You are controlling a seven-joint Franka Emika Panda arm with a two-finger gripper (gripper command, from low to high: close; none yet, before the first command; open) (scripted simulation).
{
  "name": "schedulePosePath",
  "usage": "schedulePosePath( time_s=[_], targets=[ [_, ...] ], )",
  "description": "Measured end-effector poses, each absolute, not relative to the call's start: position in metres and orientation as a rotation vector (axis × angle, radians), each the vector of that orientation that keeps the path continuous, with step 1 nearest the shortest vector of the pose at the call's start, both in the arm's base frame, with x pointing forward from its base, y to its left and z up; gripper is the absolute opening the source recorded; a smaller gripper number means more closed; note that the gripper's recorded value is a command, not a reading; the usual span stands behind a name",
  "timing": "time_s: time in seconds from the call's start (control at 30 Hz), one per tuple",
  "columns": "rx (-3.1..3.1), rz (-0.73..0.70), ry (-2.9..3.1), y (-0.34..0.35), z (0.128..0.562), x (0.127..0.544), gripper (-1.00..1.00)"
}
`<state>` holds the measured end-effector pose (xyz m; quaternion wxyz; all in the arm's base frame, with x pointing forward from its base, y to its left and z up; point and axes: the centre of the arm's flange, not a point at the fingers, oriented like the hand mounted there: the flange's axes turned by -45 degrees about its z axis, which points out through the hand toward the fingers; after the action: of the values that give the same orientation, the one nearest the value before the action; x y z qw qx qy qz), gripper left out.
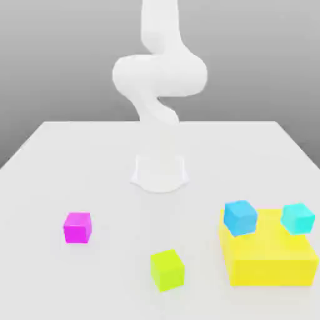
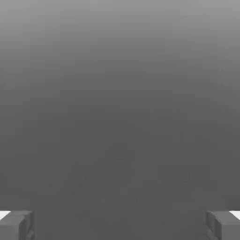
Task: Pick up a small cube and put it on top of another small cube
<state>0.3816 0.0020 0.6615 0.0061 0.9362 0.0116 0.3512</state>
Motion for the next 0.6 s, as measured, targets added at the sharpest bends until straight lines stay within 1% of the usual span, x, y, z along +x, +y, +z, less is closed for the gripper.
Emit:
schedulePosePath(
  time_s=[0.13, 0.3, 0.43, 0.6],
  targets=[
    [2.975, 0.885, 0.138, 0.005, 0.572, 0.426, 0.0],
    [3.02, 0.63, 0.265, 0.008, 0.459, 0.453, 0.0],
    [3.047, 0.427, 0.369, 0.01, 0.369, 0.453, 0.0],
    [3.073, 0.174, 0.504, 0.013, 0.264, 0.428, 0.0]
  ],
)
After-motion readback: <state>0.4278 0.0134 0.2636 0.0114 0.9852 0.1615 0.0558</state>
